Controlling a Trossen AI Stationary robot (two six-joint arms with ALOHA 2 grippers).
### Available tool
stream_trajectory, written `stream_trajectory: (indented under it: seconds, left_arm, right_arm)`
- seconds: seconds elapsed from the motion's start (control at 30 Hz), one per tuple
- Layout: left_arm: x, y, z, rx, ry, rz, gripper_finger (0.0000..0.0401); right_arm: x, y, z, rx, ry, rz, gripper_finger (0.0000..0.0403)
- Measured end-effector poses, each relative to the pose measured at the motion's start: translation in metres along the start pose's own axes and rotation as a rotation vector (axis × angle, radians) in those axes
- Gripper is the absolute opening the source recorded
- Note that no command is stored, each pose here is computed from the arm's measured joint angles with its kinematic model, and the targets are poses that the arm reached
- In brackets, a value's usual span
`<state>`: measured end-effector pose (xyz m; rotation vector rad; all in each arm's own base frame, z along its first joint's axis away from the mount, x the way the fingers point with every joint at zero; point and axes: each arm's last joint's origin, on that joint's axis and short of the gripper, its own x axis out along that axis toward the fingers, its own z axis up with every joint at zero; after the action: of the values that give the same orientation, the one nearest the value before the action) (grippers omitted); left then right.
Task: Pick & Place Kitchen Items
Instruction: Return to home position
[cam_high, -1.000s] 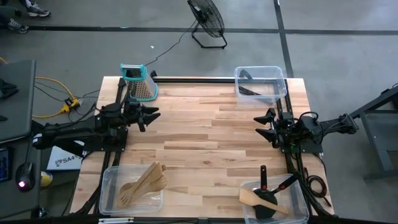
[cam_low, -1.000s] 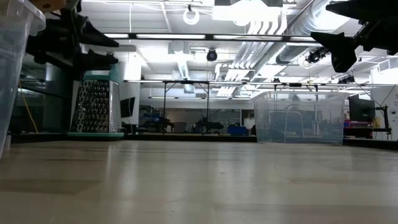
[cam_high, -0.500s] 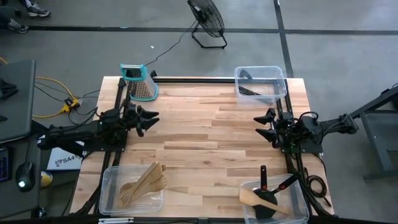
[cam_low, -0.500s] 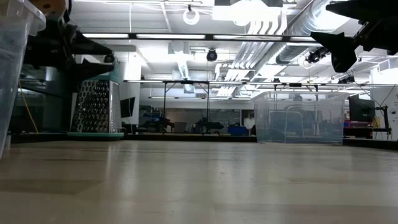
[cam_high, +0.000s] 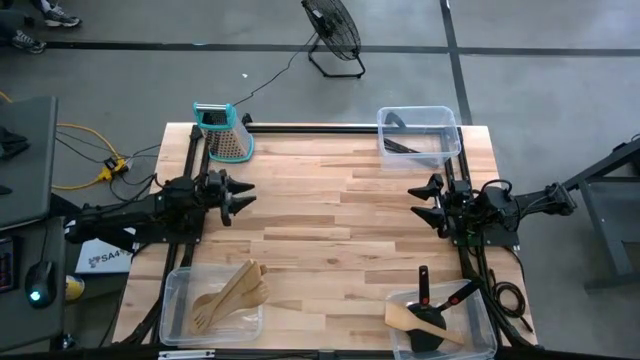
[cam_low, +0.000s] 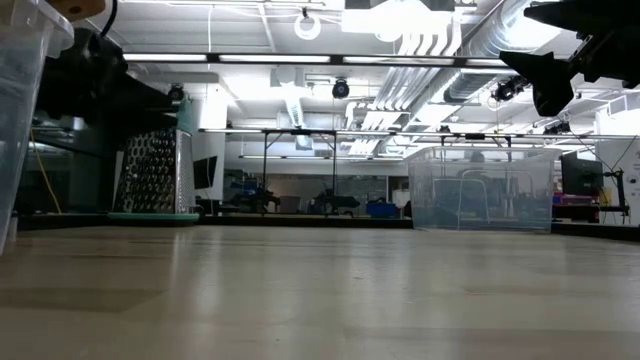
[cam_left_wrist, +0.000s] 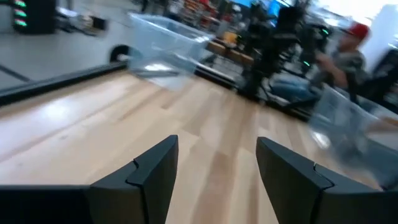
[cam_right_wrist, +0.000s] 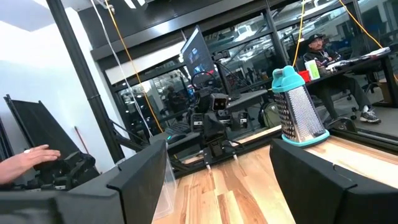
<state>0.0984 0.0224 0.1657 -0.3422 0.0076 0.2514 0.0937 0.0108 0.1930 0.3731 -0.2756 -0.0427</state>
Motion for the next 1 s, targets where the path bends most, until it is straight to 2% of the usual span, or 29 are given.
stream_trajectory:
  seconds: [0.27, 0.43, 0.67, 1.0]
  left_arm:
    - [-0.0012, -0.0066, 0.0001, 0.060, 0.038, -0.213, 0.0213]
    - [-0.0010, -0.0054, -0.0002, 0.127, 0.027, -0.179, 0.0214]
    - [-0.0007, -0.0029, -0.0004, 0.128, 0.015, -0.102, 0.0214]
    - [-0.0006, -0.0027, -0.0009, 0.126, 0.019, -0.097, 0.0214]
  right_arm:
    - [0.0000, 0.0000, -0.0001, 0.000, 0.001, -0.001, 0.0278]
    - [0.0000, 0.0000, -0.0001, 0.000, 0.001, 0.000, 0.0278]
    - [0.0000, 0.0000, -0.0001, 0.000, 0.001, 0.000, 0.0278]
    - [0.0000, 0.0000, -0.0001, 0.000, 0.001, 0.000, 0.0278]
